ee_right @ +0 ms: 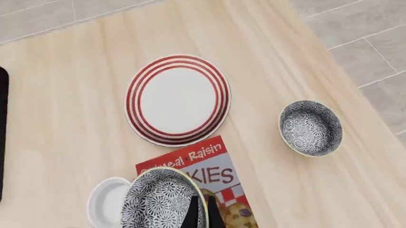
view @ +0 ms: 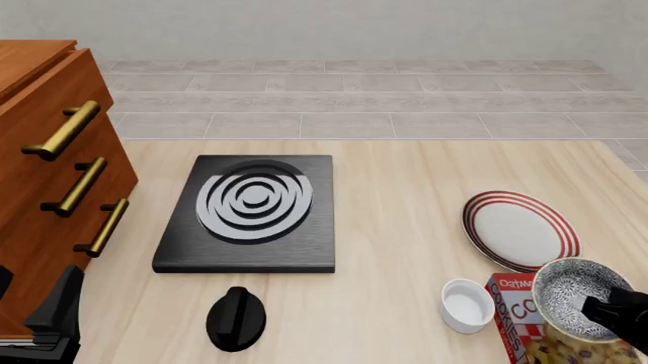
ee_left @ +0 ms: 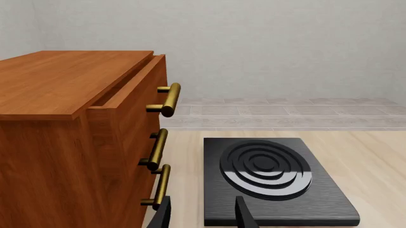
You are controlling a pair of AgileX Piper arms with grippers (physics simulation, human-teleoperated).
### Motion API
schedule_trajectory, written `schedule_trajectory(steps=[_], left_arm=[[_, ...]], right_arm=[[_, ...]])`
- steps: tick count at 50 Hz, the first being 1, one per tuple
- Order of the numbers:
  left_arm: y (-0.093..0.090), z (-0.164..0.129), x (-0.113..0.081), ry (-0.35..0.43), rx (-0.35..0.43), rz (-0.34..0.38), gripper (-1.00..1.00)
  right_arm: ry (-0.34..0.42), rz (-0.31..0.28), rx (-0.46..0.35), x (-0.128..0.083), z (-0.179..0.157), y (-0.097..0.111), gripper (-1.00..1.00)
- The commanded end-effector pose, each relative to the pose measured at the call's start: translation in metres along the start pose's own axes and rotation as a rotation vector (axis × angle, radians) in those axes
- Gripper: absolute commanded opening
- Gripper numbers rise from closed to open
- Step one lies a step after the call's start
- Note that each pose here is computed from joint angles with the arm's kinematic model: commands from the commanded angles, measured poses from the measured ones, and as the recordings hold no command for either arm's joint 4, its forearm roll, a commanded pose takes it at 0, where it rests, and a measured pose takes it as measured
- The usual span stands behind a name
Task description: Pick the akita bowl on the cookies box and place it on the plate.
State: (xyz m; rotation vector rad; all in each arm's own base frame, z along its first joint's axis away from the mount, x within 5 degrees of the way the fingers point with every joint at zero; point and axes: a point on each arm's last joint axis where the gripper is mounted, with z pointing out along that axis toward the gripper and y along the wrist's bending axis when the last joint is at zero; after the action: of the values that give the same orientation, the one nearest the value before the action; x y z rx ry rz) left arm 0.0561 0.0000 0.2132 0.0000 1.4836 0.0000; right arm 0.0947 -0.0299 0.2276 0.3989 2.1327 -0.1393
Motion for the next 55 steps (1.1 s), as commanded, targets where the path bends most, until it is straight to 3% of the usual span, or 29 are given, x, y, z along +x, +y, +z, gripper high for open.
schedule_trajectory(steps=[1,8,30,55], left_arm=[[0.000,0.000,0.000,0.000,0.000,0.000,1.00],[0.000,0.000,0.000,0.000,0.000,0.000,1.00],[0.000,0.000,0.000,0.000,0.000,0.000,1.00],[0.000,0.000,0.000,0.000,0.000,0.000,1.00]], right_arm=[[-0.045,0.043,-0.083,-0.017,-0.014,0.010,-1.00],[-0.049,0.138,-0.119,-0.020,-0.010,0.015,-1.00],[-0.121,0.184,-0.158,-0.058,-0.010,0.023,-1.00],[-0.133,0.285,-0.171,-0.077,0.032,0.031,-1.00]])
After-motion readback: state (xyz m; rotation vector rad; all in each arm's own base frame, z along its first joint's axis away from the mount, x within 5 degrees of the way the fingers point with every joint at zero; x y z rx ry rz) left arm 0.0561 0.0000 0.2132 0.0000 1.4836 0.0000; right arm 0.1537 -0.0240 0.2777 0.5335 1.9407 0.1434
